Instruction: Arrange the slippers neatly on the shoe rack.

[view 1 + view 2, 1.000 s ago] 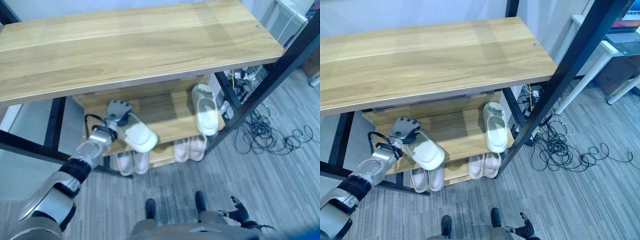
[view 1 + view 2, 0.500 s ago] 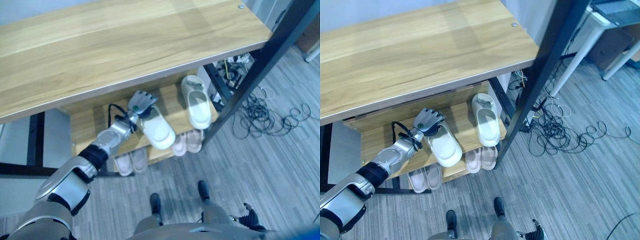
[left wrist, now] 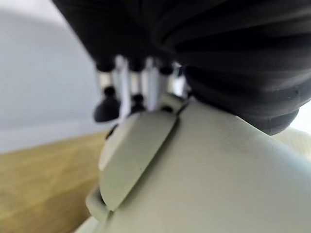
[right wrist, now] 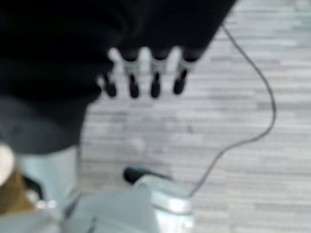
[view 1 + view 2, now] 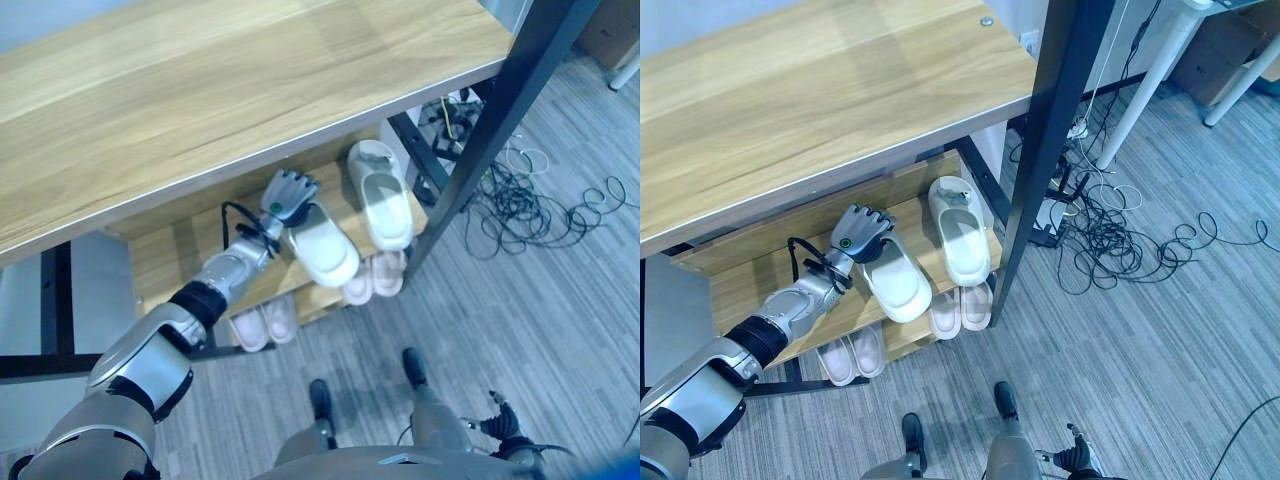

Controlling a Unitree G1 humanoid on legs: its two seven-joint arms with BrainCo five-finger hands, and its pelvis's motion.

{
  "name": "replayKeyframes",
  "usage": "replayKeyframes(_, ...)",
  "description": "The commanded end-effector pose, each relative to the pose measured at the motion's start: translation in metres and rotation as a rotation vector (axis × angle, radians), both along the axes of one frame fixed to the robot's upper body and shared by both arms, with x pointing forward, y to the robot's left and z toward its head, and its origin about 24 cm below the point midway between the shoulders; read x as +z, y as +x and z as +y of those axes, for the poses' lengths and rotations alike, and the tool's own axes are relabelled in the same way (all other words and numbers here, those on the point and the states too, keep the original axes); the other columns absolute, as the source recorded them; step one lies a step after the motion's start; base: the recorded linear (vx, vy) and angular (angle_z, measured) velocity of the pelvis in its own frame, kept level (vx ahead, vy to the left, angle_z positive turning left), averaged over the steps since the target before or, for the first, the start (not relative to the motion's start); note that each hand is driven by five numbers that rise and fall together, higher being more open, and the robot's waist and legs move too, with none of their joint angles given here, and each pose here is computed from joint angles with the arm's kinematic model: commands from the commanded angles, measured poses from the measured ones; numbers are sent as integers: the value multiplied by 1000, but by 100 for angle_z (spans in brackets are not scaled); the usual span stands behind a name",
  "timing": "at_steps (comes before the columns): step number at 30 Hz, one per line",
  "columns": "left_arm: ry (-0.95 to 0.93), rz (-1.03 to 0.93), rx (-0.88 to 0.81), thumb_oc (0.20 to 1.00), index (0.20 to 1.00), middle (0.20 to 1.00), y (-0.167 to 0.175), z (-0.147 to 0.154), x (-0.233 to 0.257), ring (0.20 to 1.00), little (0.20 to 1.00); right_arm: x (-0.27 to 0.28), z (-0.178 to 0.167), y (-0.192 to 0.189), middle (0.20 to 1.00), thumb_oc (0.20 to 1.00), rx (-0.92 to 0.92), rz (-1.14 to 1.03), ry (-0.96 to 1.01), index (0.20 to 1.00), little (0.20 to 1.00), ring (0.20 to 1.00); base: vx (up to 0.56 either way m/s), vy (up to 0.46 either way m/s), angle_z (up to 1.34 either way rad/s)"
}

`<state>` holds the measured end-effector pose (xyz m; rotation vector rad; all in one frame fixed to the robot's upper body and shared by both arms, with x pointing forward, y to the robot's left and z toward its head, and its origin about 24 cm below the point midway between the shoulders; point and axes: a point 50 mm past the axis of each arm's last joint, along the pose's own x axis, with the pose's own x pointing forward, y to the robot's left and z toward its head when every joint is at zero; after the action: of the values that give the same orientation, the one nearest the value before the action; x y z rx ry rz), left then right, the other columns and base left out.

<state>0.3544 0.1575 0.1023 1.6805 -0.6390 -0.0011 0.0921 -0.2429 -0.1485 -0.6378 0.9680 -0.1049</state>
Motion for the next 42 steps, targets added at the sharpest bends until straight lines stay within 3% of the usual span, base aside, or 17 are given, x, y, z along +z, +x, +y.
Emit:
replayKeyframes(1,-82,-124,54,200,200,200,27,3,49,200,200,9,-20,16,1000,1000,-5,-37,-66,1000,1000,1000,0,0,0)
replayKeyframes(13,-91,-128,24,200,200,200,31,-13,55,200,200,14,-29,21,1000,1000,-40,-67,-93,1000,1000,1000,8,-4,-2)
replayKeyframes(27,-89,-86,108,200,200,200,35,0,43,200,200,13,-32,16,1000,1000,-147,-87,-79,1000,1000,1000,23,-17,-5)
replayKeyframes(28,-111,-82,112,416,416,416,35,-1,43,416,416,12,-32,13,1000,1000,-151,-76,-82,1000,1000,1000,0,0,0)
replayKeyframes(29,-115,-83,115,467,467,467,36,0,44,467,467,12,-33,11,1000,1000,-153,-72,-85,1000,1000,1000,0,0,0)
replayKeyframes(32,-122,-72,134,489,489,489,37,3,42,489,489,12,-35,9,1000,1000,-158,-63,-88,1000,1000,1000,3,-3,-2)
replayKeyframes(34,-143,-32,214,1000,1000,1000,36,19,30,1000,1000,12,-34,10,1000,1000,-164,-71,-86,1000,1000,1000,19,-11,-18)
replayKeyframes(42,-212,-79,275,1000,1000,1000,36,28,36,1000,1000,13,-33,13,1000,1000,-145,-84,-90,1000,1000,1000,2,-7,-5)
